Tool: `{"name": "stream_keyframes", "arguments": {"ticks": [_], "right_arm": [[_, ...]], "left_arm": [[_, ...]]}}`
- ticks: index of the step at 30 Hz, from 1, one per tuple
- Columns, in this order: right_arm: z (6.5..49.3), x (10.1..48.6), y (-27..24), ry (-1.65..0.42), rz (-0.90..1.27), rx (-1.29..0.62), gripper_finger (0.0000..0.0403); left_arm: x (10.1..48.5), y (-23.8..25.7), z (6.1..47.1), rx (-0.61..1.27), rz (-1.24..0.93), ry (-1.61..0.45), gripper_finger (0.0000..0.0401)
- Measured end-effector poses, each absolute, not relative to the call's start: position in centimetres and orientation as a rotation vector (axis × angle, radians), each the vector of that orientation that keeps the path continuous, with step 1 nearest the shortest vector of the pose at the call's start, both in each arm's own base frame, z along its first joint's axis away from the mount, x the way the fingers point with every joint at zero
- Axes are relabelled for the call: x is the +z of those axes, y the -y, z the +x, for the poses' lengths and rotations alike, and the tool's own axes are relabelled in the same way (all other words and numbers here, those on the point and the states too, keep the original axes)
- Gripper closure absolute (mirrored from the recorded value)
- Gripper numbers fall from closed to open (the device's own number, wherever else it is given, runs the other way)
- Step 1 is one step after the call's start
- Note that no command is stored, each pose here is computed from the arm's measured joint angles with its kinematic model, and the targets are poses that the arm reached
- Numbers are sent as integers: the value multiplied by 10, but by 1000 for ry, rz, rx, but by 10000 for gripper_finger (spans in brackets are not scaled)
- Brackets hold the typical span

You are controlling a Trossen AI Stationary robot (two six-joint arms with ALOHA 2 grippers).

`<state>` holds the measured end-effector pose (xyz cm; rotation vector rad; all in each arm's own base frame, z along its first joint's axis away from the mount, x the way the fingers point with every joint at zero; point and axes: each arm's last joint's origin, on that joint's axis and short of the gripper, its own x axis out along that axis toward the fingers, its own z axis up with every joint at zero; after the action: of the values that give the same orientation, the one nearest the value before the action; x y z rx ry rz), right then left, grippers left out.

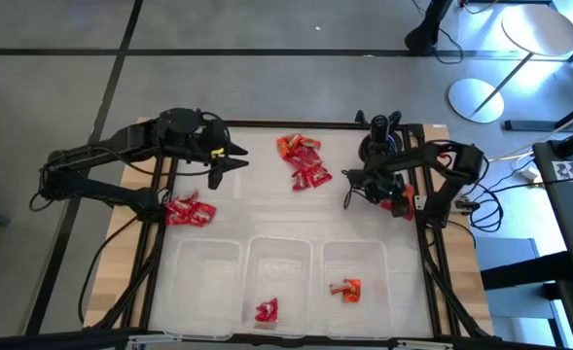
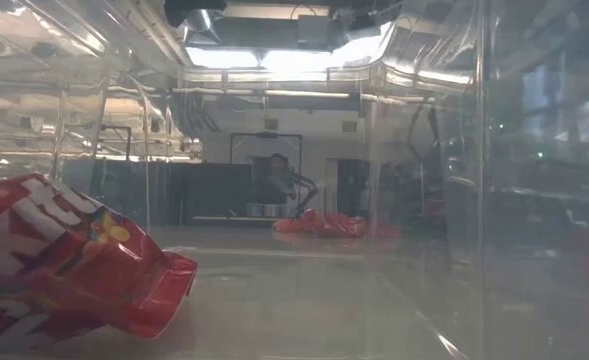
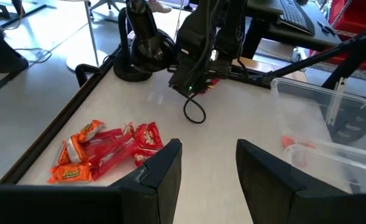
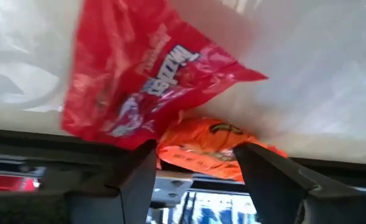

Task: Sort candy
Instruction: Put the orange candy into the right transparent bin

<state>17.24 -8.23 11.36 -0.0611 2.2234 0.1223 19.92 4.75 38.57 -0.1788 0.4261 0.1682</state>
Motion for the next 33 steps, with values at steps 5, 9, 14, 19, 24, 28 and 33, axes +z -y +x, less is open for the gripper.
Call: {"name": "stream_keyframes", "arguments": {"ticks": [5, 9, 14, 19, 24, 28, 33], "right_arm": [[167, 105, 80, -2251, -78, 145, 202], [167, 106, 80, -2257, -75, 142, 277], [176, 115, 82, -2193, 0, 158, 387], [191, 137, 83, -2024, 95, 110, 397], [199, 178, 75, -1940, 65, 10, 400], [202, 213, 61, -1901, 70, -44, 401], [209, 260, 41, -1835, 109, -123, 402]], "left_arm": [[386, -47, 199, 170, -186, -426, 258], [386, -47, 199, 168, -181, -426, 258], [386, -48, 199, 166, -170, -420, 258], [386, -48, 200, 166, -168, -420, 258], [386, -48, 200, 166, -168, -420, 258], [386, -48, 200, 160, -143, -422, 258], [386, -48, 199, 152, -94, -426, 258]]}}
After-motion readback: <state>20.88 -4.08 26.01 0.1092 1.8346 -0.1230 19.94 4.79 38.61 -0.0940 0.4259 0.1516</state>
